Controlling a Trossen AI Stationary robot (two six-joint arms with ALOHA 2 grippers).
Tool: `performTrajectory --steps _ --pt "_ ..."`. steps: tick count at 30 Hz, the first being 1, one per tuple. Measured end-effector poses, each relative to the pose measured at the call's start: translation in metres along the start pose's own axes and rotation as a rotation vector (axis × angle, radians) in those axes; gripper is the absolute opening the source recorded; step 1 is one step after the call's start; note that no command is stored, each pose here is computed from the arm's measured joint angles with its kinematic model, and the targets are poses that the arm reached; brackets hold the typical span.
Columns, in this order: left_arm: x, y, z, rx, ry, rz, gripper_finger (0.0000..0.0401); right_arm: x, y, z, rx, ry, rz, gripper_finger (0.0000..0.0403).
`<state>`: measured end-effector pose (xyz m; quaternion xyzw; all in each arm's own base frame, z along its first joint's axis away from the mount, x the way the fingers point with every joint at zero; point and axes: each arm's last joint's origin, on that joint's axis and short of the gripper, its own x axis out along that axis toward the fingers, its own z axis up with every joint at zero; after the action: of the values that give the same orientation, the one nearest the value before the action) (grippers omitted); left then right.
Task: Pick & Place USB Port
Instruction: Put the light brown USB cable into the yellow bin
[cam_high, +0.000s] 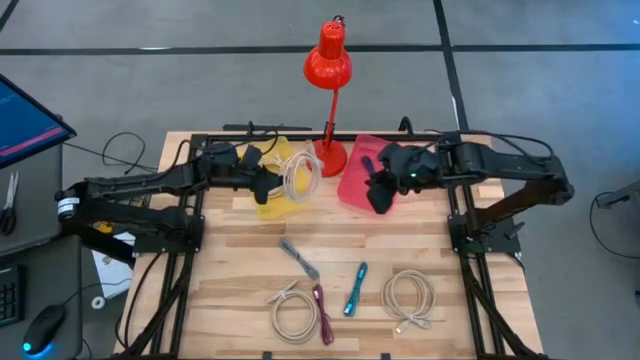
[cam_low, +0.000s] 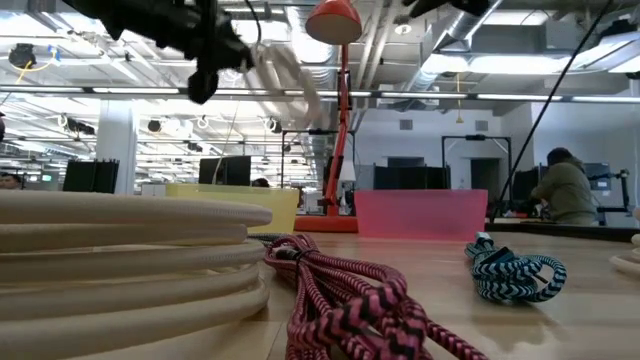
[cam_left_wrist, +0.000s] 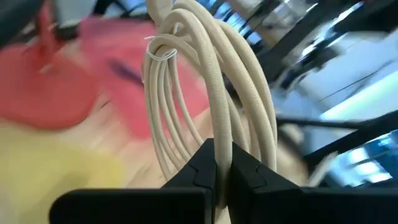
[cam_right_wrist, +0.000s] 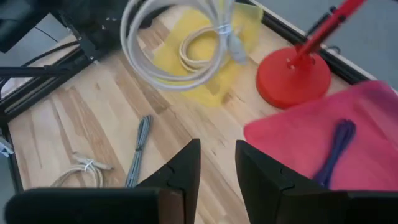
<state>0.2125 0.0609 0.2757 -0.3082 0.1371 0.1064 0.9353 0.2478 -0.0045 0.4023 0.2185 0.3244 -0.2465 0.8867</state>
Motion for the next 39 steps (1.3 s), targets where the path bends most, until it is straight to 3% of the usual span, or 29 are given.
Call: performTrajectory --steps 6,16,22,29,39 --pt "-0.004 0.01 -0.01 0.069 0.07 0.18 0.001 -0.012 -0.006 -0.001 0.019 -0.025 -0.017 0.0092" --pt "-0.033 0.026 -0.012 0.116 0.104 0.399 0.001 -0.005 -0.007 -0.003 0.009 -0.021 -0.053 0.0092" --pt "-0.036 0.034 -0.013 0.123 0.112 0.415 0.001 -0.001 -0.007 -0.006 0.011 -0.01 -0.067 0.0092" --pt "-0.027 0.056 -0.041 0.106 0.157 0.391 0.001 -0.001 -0.008 -0.006 0.02 -0.029 -0.091 0.0092" --pt "-0.021 0.079 -0.069 0.013 0.099 0.34 0.001 -0.001 -0.008 -0.005 0.022 -0.042 -0.104 0.0092"
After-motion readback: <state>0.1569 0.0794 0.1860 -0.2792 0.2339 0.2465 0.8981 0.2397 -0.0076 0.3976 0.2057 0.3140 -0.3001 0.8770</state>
